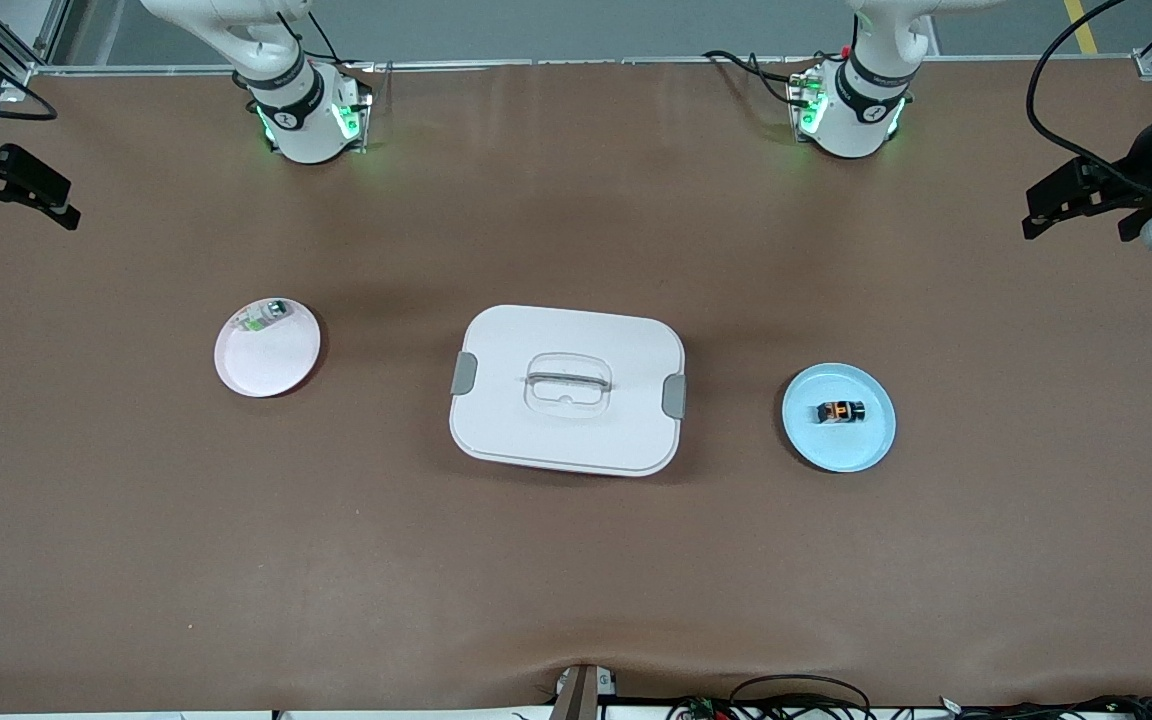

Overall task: Transfer orange switch to right arm and place
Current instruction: 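Reach the left gripper down to the orange switch on the blue plate, then grasp the orange switch with the left gripper while the right gripper advances, then lift the switch with the left gripper toward the right gripper over the box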

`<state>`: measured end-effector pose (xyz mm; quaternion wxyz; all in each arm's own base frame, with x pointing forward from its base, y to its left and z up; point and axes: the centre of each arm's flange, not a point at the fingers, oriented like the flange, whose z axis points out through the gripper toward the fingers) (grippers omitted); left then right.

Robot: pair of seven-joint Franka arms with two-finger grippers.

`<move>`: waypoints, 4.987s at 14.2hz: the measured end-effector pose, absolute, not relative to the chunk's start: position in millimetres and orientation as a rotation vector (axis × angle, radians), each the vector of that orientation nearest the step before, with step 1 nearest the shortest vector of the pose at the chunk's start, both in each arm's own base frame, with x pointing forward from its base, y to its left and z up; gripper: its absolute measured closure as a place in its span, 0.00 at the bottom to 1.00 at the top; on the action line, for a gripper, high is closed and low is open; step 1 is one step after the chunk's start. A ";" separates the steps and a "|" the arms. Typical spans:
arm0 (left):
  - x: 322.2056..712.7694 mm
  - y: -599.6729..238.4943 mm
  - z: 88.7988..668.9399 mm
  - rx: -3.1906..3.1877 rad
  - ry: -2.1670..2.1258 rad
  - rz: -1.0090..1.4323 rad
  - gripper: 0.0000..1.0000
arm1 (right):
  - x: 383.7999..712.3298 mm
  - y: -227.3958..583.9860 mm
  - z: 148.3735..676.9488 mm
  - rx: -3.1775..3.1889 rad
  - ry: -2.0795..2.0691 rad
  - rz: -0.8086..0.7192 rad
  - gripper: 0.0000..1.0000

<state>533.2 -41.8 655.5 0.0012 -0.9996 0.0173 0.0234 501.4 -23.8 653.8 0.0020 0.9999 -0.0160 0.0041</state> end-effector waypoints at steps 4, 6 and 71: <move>532.0 -41.6 661.9 -3.138 0.050 0.063 0.00 | 501.4 -23.8 653.8 3.137 -0.050 0.013 0.00; 533.6 -41.5 659.0 -3.138 0.050 0.073 0.00 | 501.4 -23.8 653.8 3.137 -0.050 0.013 0.00; 622.2 -221.1 396.2 -3.329 -0.262 0.151 0.28 | 444.7 128.4 536.4 3.643 -0.311 -0.168 0.00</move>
